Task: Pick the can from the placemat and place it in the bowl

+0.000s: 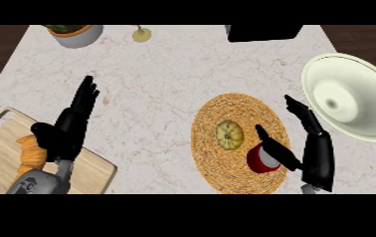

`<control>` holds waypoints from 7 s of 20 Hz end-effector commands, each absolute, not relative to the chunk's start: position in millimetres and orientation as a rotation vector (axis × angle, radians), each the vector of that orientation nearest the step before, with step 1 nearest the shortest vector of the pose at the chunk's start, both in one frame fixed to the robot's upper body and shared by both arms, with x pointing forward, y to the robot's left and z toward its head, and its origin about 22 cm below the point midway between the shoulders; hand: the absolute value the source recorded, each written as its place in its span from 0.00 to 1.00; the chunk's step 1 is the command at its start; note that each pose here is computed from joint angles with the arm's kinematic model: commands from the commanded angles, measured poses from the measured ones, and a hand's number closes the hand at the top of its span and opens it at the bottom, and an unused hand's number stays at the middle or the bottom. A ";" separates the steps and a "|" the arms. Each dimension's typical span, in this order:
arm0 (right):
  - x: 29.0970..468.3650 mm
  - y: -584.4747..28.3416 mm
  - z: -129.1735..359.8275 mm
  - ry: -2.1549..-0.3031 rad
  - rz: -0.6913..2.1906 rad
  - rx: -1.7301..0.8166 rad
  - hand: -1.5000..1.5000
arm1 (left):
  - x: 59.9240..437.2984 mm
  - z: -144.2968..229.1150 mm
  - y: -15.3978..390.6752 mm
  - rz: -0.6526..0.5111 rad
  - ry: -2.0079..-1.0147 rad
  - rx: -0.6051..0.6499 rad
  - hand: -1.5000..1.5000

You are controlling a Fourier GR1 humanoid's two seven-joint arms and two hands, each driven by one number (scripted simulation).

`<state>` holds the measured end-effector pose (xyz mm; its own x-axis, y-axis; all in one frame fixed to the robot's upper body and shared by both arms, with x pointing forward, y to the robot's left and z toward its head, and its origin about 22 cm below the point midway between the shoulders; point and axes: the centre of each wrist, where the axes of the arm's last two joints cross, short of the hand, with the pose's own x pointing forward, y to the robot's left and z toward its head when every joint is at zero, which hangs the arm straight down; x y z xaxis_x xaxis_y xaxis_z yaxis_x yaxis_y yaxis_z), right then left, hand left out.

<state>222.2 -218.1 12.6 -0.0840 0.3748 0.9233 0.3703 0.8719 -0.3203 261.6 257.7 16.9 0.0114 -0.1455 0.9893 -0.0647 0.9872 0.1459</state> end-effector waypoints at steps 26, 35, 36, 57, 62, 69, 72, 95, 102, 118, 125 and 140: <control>136.8 -173.6 98.2 -1.152 0.064 -0.811 0.00 | 270.6 13.9 210.4 -0.121 -1.592 0.070 0.50; 123.2 -178.6 93.5 -1.174 0.091 -0.754 0.00 | 288.4 37.3 197.7 -0.111 -1.583 0.083 0.50; 129.7 -180.1 87.9 -1.191 0.069 -0.745 0.00 | 273.8 18.6 219.7 -0.106 -1.597 0.065 0.50; 136.1 -178.3 38.9 -1.292 -0.080 -0.588 0.00 | 274.1 36.0 214.0 -0.118 -1.582 0.073 0.50; 135.3 -187.4 17.2 -1.308 -0.088 -0.611 0.00 | 281.2 21.7 224.3 -0.107 -1.602 0.077 0.50; 142.4 -182.0 -1.6 -1.187 -0.037 -0.683 0.00 | 272.8 44.3 212.2 -0.110 -1.597 0.062 0.50; 145.1 -193.7 -8.4 -1.143 -0.017 -0.716 0.00 | 275.8 32.0 215.2 -0.124 -1.588 0.050 0.50; 157.6 -162.7 -11.2 -1.319 0.249 -0.654 1.00 | 291.2 34.2 211.9 -0.100 -1.586 0.045 0.50; 247.5 -152.0 31.0 -1.504 0.243 -0.571 1.00 | 274.9 26.9 216.3 -0.098 -1.594 0.075 0.50; 241.9 -137.8 187.3 -1.659 0.191 -1.052 1.00 | 272.6 32.3 205.6 -0.110 -1.592 0.049 0.50; 278.2 -146.9 236.9 -1.607 0.163 -1.124 1.00 | 288.6 39.8 203.7 -0.110 -1.600 0.066 0.50; 336.0 -274.7 227.9 -1.241 0.255 -1.423 1.00 | 276.4 30.4 223.6 -0.098 -1.585 0.052 0.50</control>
<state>323.8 -240.4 237.8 0.3067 0.7512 0.5845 0.5669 0.3491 -0.7462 273.3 220.2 28.0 -0.0240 -0.1065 0.9940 0.0293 0.9938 0.1072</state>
